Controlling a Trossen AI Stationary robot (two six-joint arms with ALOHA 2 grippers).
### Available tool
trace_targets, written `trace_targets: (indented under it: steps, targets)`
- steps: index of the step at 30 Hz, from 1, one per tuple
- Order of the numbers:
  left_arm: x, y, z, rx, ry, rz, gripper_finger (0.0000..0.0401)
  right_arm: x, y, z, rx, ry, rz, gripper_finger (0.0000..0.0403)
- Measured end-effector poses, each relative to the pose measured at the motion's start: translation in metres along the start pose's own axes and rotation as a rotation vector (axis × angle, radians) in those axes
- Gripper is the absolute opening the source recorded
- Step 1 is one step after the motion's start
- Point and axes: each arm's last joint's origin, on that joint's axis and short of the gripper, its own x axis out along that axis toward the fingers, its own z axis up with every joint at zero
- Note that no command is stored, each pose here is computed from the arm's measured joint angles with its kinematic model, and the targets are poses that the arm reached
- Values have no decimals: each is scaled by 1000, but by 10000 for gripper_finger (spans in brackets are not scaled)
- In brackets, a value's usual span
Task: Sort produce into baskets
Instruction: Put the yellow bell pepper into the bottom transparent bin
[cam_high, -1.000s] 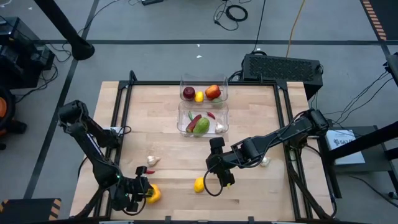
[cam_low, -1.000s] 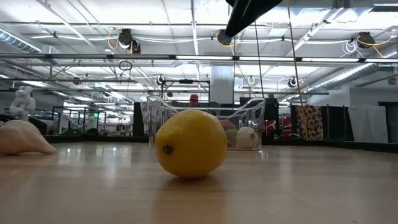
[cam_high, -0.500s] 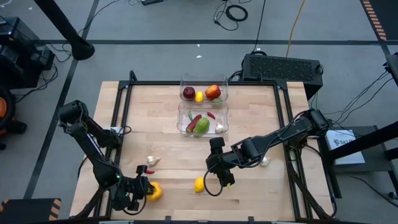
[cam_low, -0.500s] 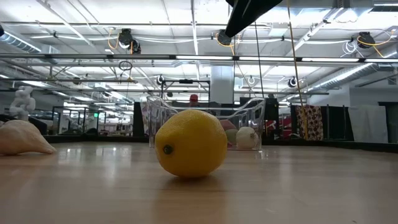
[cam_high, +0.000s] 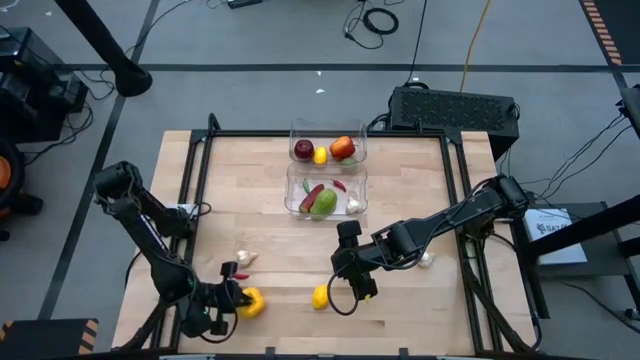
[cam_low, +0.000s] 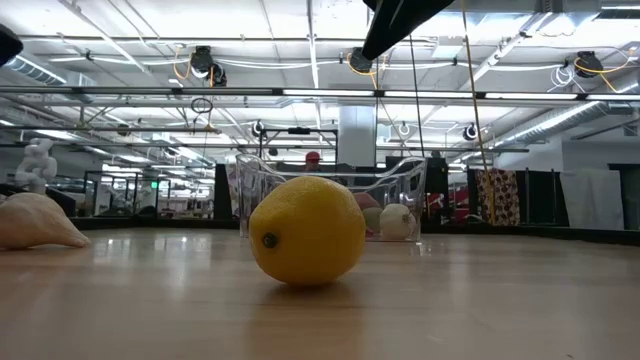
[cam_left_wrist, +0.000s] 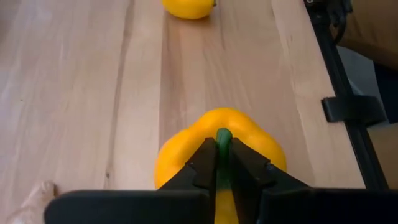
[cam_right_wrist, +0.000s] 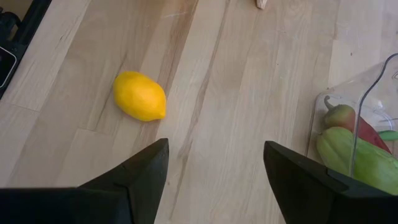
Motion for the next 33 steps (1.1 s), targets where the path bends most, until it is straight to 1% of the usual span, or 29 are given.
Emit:
trace_targets:
  steps: [7, 12, 15, 19, 23, 26, 28, 30, 33]
  targets:
    - [4, 5, 5, -27, -10, 18, 29, 0, 0, 0, 0, 0, 0, 254]
    - [5, 9, 15, -80, -60, 21, 28, 0, 0, 0, 0, 0, 0, 254]
    - [3, 12, 26, -88, -100, 35, 28, 0, 0, 0, 0, 0, 0, 254]
    - [-6, 17, 45, -68, -175, 65, 27, 0, 0, 0, 0, 0, 0, 254]
    - [-20, 26, 73, -48, -273, 71, 27, 0, 0, 0, 0, 0, -4, 254]
    - [-33, 36, 95, 3, -338, 89, 27, 0, 0, 0, 2, 0, -4, 254]
    - [-38, 45, 106, 68, -361, 127, 27, 0, 0, 0, 3, 1, -4, 254]
    - [-43, 57, 116, 148, -386, 203, 27, 0, 0, -1, 8, 8, -5, 254]
    - [-44, 76, 127, 262, -388, 352, 27, 0, 0, -4, 26, 36, -7, 254]
